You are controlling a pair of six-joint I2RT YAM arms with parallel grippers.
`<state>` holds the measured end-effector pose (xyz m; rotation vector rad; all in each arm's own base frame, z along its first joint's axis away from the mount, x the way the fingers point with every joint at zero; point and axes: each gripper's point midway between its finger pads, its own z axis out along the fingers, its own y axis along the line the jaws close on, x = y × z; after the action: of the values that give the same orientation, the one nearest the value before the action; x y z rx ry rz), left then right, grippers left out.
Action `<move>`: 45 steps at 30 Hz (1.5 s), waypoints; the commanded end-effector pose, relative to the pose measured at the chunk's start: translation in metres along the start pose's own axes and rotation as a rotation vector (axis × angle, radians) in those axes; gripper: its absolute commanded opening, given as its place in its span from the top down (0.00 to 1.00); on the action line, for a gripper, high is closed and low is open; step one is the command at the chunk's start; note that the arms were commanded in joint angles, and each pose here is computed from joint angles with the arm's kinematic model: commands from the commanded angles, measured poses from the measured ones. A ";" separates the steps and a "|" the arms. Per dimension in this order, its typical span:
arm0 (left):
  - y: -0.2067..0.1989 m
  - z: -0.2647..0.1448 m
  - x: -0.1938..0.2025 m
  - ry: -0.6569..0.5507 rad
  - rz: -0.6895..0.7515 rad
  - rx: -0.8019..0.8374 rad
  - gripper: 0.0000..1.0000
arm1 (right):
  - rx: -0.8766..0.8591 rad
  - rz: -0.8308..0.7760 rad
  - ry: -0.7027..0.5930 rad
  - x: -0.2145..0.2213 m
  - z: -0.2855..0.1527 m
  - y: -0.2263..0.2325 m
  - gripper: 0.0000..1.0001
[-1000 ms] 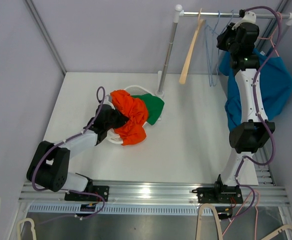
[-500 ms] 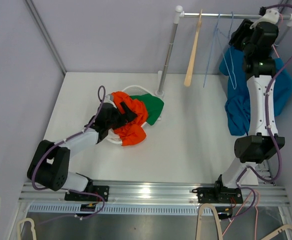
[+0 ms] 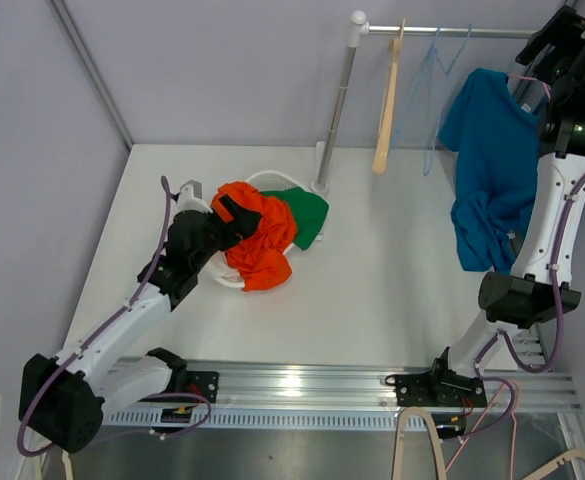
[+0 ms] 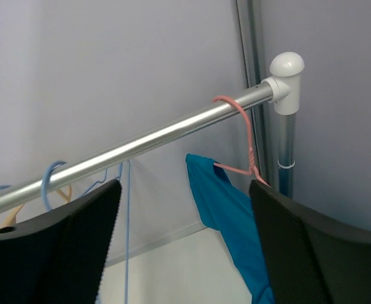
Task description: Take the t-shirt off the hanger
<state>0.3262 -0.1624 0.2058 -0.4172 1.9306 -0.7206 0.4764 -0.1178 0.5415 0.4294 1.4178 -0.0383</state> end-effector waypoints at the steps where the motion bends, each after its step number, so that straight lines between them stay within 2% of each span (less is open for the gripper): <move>1: -0.026 -0.022 -0.018 -0.055 0.002 0.059 0.01 | -0.062 0.005 0.092 0.025 0.017 -0.002 0.09; 5: -0.031 -0.040 -0.009 -0.048 -0.003 0.115 0.00 | -0.027 -0.020 0.092 0.043 0.032 -0.013 0.01; 10: -0.045 -0.060 -0.017 -0.054 0.022 0.179 0.01 | 0.070 -0.146 0.102 0.061 0.044 -0.042 0.00; 14: -0.052 -0.074 -0.028 -0.075 0.067 0.193 0.01 | 0.102 -0.210 0.069 0.058 0.052 -0.052 0.01; 20: -0.048 -0.081 -0.026 -0.072 0.057 0.186 0.01 | 0.176 -0.241 0.062 0.063 0.068 -0.086 0.01; 22: -0.048 -0.080 -0.026 -0.074 0.055 0.184 0.01 | 0.146 -0.204 0.086 0.071 0.075 -0.091 0.06; 23: -0.049 -0.080 -0.028 -0.078 0.058 0.183 0.00 | 0.145 -0.193 0.138 0.091 0.083 -0.100 0.09; 24: -0.049 -0.079 -0.030 -0.083 0.058 0.179 0.00 | 0.133 -0.179 0.129 0.085 0.086 -0.105 0.09; 26: -0.052 -0.079 -0.031 -0.086 0.061 0.181 0.00 | 0.127 -0.173 0.172 0.103 0.094 -0.116 0.10; 31: -0.065 -0.082 -0.038 -0.104 0.081 0.195 0.00 | -0.060 -0.067 0.194 0.113 0.103 -0.109 0.21; 38: -0.069 -0.090 -0.043 -0.132 0.100 0.198 0.01 | -0.192 -0.018 0.199 0.109 0.099 -0.086 0.24; 45: -0.072 -0.093 -0.044 -0.138 0.118 0.208 0.01 | -0.225 -0.049 0.160 0.090 0.090 -0.070 0.23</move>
<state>0.2626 -0.1663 0.2911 -0.2374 1.7722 -0.7912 0.5706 -0.2093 0.3813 0.3152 1.6940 0.1188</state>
